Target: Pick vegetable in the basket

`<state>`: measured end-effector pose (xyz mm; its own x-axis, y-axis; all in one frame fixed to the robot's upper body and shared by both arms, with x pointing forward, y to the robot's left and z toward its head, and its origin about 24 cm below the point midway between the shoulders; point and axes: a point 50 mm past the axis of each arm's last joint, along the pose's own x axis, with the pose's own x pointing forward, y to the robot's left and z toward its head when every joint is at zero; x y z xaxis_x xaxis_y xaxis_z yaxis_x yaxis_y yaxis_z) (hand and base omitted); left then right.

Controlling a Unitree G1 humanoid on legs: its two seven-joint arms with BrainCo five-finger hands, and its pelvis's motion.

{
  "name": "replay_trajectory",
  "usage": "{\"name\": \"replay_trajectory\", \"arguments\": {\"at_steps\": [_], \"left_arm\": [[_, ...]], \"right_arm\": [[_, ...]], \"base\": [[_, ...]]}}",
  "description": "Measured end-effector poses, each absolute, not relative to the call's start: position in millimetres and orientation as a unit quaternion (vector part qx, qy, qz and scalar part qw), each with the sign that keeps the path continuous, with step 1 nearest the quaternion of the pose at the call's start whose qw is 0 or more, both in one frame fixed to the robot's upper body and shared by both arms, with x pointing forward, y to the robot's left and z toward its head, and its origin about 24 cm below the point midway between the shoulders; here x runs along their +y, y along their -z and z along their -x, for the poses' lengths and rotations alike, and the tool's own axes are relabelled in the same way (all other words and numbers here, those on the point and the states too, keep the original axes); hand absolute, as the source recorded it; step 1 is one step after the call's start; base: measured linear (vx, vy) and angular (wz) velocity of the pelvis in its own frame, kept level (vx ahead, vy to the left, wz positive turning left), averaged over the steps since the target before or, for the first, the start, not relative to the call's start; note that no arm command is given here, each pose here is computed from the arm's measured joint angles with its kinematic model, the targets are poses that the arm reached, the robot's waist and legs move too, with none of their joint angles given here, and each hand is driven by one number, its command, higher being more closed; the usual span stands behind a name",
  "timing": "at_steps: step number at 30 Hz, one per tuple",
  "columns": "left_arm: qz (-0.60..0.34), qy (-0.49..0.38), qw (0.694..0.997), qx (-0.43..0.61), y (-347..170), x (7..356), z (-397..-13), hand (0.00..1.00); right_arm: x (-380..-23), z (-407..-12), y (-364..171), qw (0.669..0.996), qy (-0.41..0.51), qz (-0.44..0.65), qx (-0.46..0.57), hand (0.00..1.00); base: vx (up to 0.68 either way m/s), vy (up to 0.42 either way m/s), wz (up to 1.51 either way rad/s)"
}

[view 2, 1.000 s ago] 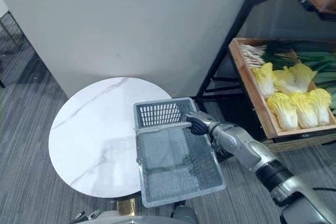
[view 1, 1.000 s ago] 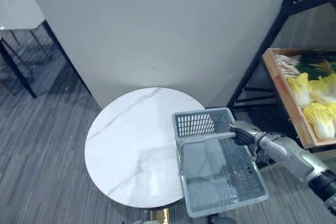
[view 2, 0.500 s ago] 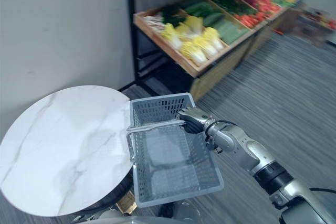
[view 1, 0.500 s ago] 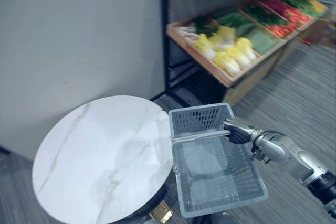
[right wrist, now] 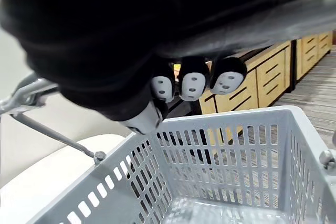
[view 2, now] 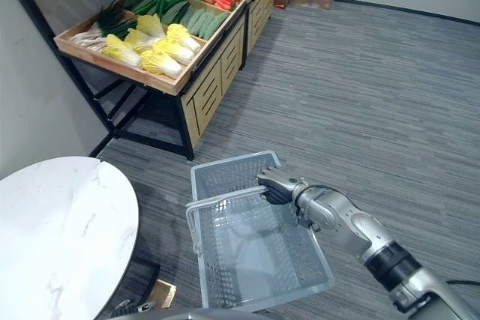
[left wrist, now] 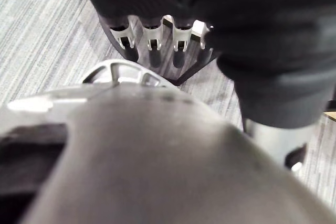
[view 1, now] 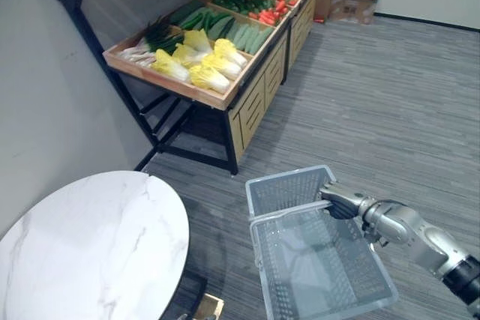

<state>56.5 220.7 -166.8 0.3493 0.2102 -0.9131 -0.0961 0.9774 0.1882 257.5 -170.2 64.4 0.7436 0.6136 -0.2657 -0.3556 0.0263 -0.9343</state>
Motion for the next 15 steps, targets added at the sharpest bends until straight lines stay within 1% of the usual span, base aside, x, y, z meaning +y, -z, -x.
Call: {"name": "replay_trajectory", "arguments": {"at_steps": [4, 9, 11, 15], "left_arm": [[-0.023, -0.114, 0.820, 0.560, 169, 213, -50, 0.00], [-0.009, -0.123, 0.822, 0.556, 169, 211, -47, 0.00], [-0.011, -0.129, 0.825, 0.550, 167, 215, -50, 0.00], [-0.009, -0.133, 0.827, 0.546, 167, 216, -52, 0.00]], "right_arm": [[-168, -261, -69, 0.718, -0.330, 0.600, -0.121, 1.00], [-172, -261, -66, 0.732, -0.328, 0.588, -0.107, 1.00], [-175, -256, -60, 0.740, -0.328, 0.579, -0.095, 1.00], [-192, -247, -48, 0.775, -0.300, 0.553, -0.054, 1.00]], "base": [[-0.07, 0.016, -1.32], [-0.05, 0.154, -1.09], [0.01, 0.205, -0.47], [0.03, 0.205, -0.05]]}}
